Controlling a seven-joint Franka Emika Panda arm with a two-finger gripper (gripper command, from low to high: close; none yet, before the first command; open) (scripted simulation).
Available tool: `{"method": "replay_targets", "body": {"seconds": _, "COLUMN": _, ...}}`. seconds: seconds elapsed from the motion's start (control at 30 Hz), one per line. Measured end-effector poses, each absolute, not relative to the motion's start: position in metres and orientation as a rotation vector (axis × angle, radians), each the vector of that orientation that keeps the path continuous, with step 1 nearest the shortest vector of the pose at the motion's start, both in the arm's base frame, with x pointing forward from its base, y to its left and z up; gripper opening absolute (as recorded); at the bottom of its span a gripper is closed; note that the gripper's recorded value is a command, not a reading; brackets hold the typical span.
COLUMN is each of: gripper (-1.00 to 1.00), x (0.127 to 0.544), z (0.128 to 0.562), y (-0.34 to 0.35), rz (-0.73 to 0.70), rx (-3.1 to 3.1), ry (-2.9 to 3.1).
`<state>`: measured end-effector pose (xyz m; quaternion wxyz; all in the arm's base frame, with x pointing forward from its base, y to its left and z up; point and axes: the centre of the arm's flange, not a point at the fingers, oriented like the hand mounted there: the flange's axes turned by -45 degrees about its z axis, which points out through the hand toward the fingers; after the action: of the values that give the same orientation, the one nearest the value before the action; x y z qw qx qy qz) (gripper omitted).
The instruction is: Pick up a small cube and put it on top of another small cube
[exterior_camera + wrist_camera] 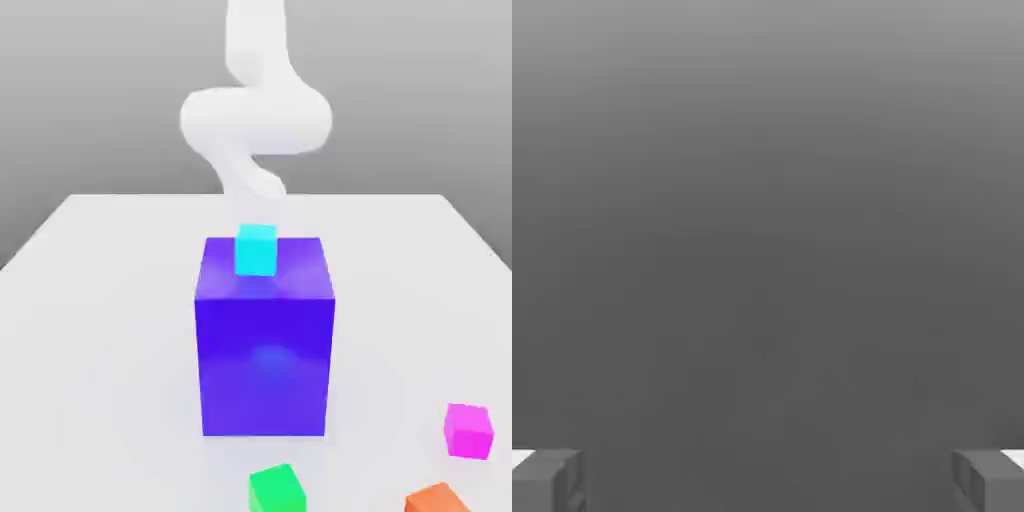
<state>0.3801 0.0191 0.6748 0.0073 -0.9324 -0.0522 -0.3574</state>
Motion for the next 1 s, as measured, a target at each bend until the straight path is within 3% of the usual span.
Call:
{"method": "replay_targets", "body": {"seconds": 0.2, "gripper": 0.0, "x": 0.441, "z": 0.575, "y": 0.081, "rz": -0.863, "rx": -2.924, "ry": -0.618}}
{"method": "replay_targets", "body": {"seconds": 0.43, "gripper": 0.0, "x": 0.467, "z": 0.448, "y": 0.162, "rz": -0.573, "rx": -2.837, "ry": -1.127}}
{"method": "replay_targets", "body": {"seconds": 0.67, "gripper": 0.0, "x": 0.44, "z": 0.315, "y": 0.245, "rz": -0.281, "rx": -2.631, "ry": -1.643}}
{"method": "replay_targets", "body": {"seconds": 0.87, "gripper": 0.0, "x": 0.4, "z": 0.205, "y": 0.274, "rz": -0.036, "rx": -2.426, "ry": -1.991}}
{"method": "replay_targets", "body": {"seconds": 1.0, "gripper": 0.0, "x": 0.394, "z": 0.15, "y": 0.278, "rz": -0.003, "rx": -2.39, "ry": -2.039}}
